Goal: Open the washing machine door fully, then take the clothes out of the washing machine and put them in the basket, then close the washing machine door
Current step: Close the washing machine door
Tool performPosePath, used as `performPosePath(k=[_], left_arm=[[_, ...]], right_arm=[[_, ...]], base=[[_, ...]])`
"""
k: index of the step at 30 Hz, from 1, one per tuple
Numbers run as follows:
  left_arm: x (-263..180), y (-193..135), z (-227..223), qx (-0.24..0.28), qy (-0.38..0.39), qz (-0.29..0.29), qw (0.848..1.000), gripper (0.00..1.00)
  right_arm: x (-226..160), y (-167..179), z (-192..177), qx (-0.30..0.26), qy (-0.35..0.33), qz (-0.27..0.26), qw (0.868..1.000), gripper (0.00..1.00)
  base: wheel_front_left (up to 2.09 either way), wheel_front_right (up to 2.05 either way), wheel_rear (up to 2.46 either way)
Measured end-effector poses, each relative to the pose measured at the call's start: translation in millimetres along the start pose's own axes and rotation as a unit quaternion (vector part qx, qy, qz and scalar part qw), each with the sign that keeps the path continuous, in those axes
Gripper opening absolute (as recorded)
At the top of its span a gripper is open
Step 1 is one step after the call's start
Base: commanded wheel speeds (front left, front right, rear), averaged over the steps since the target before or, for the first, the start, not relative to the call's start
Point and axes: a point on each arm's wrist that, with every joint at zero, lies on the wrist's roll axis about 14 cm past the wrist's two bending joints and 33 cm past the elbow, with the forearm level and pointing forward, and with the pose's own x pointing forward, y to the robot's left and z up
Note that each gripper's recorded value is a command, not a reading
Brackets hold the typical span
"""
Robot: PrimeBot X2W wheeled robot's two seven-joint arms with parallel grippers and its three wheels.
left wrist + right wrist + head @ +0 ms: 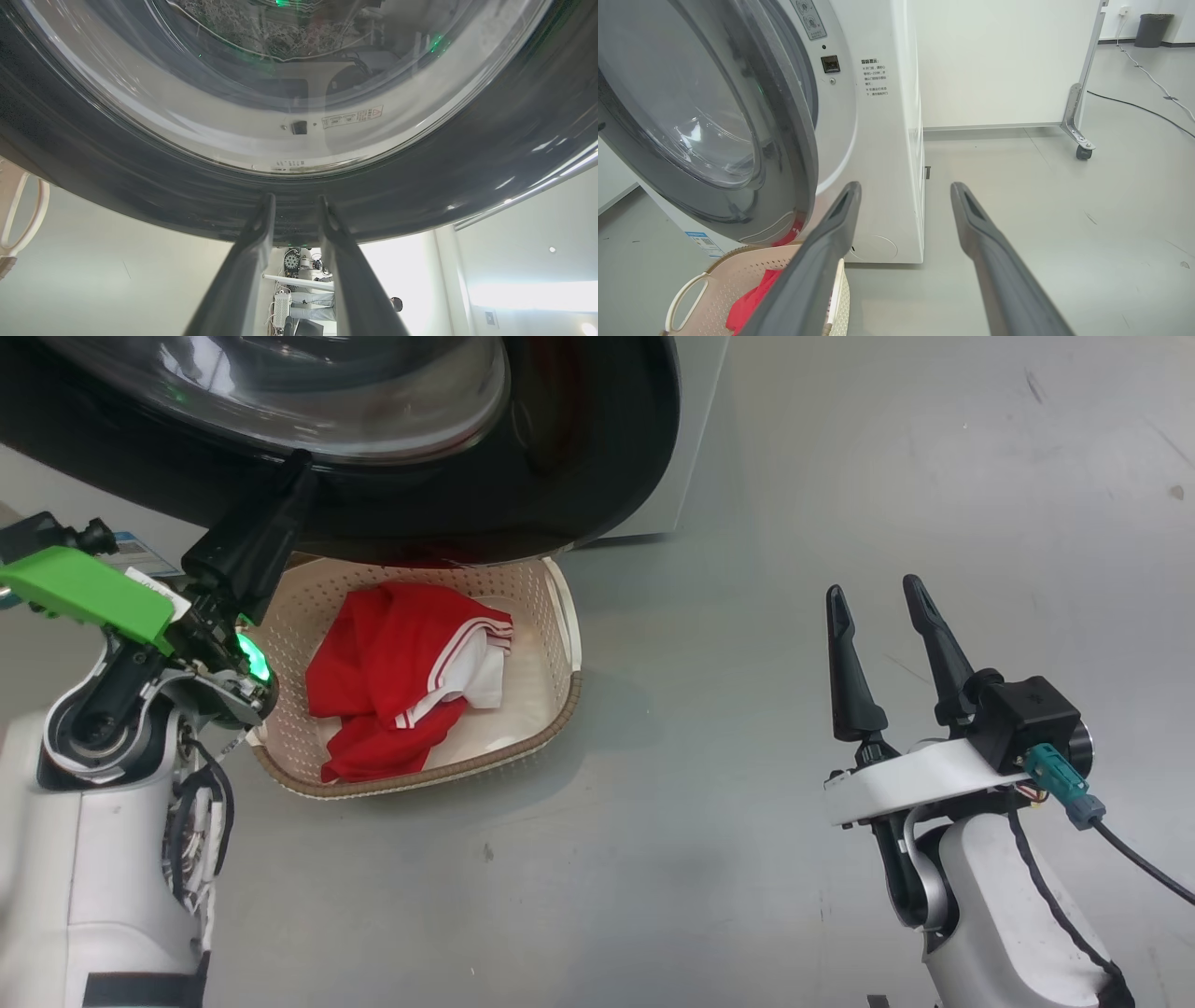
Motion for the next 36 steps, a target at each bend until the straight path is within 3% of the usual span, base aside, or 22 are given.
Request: performPosePath(k=[1,3,18,36], left_arm=[[-5,-4,2,0.003,-0.008,-0.004,1.0,0.74],[-16,-11,6,0.009,-0.023,-0.013,1.0,1.0],[-110,-4,7,0.026,-0.131,0.016,0.991,1.0],[-189,-11,-10,0.045,-0.224,0.022,0.973,1.0]], right_arm=[[-1,3,0,-0.001,0.0,0.004,1.0,1.0],[-2,8,0,0.001,0.0,0.013,1.0,1.0],[-24,28,8,0.005,-0.002,0.041,0.999,1.0],[-53,37,16,0.001,-0.01,0.054,0.998,1.0]], base=[[0.0,0.0,0.0],[0.0,0.0,0.0],[0.0,0.0,0.0],[0.0,0.0,0.0]])
